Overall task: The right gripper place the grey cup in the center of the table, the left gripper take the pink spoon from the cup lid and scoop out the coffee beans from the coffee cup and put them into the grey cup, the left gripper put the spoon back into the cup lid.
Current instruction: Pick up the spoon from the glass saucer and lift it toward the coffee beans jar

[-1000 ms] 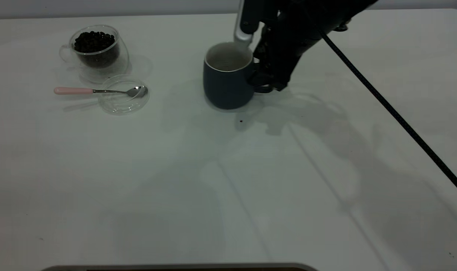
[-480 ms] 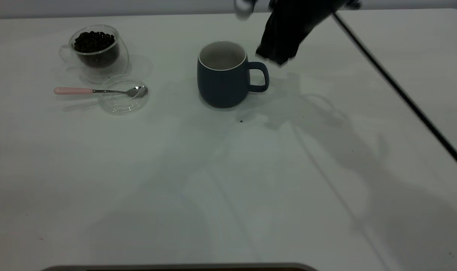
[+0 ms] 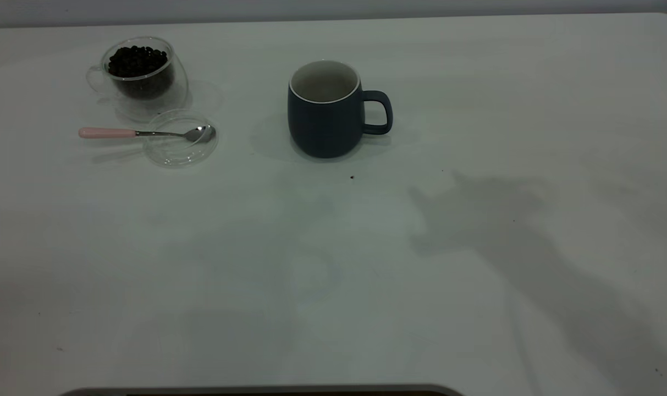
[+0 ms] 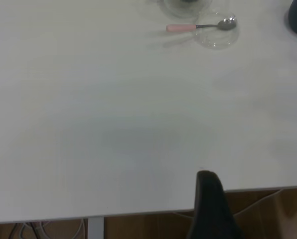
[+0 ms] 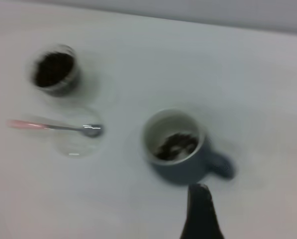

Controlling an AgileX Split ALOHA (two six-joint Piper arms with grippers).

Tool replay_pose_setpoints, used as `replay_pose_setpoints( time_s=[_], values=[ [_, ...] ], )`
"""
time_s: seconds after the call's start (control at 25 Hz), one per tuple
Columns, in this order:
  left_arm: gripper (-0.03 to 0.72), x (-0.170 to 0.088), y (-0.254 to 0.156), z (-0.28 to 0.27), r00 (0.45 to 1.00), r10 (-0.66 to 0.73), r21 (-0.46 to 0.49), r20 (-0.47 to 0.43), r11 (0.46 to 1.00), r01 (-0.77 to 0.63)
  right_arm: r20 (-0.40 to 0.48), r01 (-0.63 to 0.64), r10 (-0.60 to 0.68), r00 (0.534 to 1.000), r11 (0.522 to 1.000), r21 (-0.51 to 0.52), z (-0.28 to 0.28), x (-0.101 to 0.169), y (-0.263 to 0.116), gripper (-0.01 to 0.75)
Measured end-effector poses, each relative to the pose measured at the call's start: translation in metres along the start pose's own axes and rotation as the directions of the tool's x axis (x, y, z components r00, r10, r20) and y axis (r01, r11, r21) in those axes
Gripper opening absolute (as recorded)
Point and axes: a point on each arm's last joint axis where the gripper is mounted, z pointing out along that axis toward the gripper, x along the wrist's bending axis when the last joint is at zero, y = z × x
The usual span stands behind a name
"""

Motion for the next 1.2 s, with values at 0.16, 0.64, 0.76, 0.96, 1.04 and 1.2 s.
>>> replay_pose_setpoints(
  time_s=[0.16,0.64,0.76,0.96,1.04,1.2],
  values=[
    [0.538,0.000,0.000,0.000,1.000,0.000,0.000,0.000,1.000,0.000,-0.252,-0.158,0.167,0.953,0.986,0.056,-0.041,0.011,-0.023,0.571],
    [0.538,0.000,0.000,0.000,1.000,0.000,0.000,0.000,1.000,0.000,0.138,-0.034,-0.027,0.990,0.908,0.417,-0.184,-0.022,-0.079,0.565],
    [0.538,0.000,0.000,0.000,1.000,0.000,0.000,0.000,1.000,0.000,0.258,-0.050,-0.028,0.966,0.955,0.293,-0.212,-0.028,-0.086,0.565],
    [0.538,0.000,0.000,0.000,1.000,-0.003,0.000,0.000,1.000,0.003,0.343,-0.012,-0.053,0.938,0.983,0.184,-0.235,-0.037,-0.115,0.565],
    [0.538,0.000,0.000,0.000,1.000,-0.003,0.000,0.000,1.000,0.003,0.362,-0.016,-0.026,0.932,0.993,0.113,-0.245,-0.037,-0.120,0.565],
    [0.538,0.000,0.000,0.000,1.000,-0.003,0.000,0.000,1.000,0.003,0.413,-0.031,0.043,0.910,0.999,-0.037,-0.263,-0.035,-0.130,0.565]
  ],
)
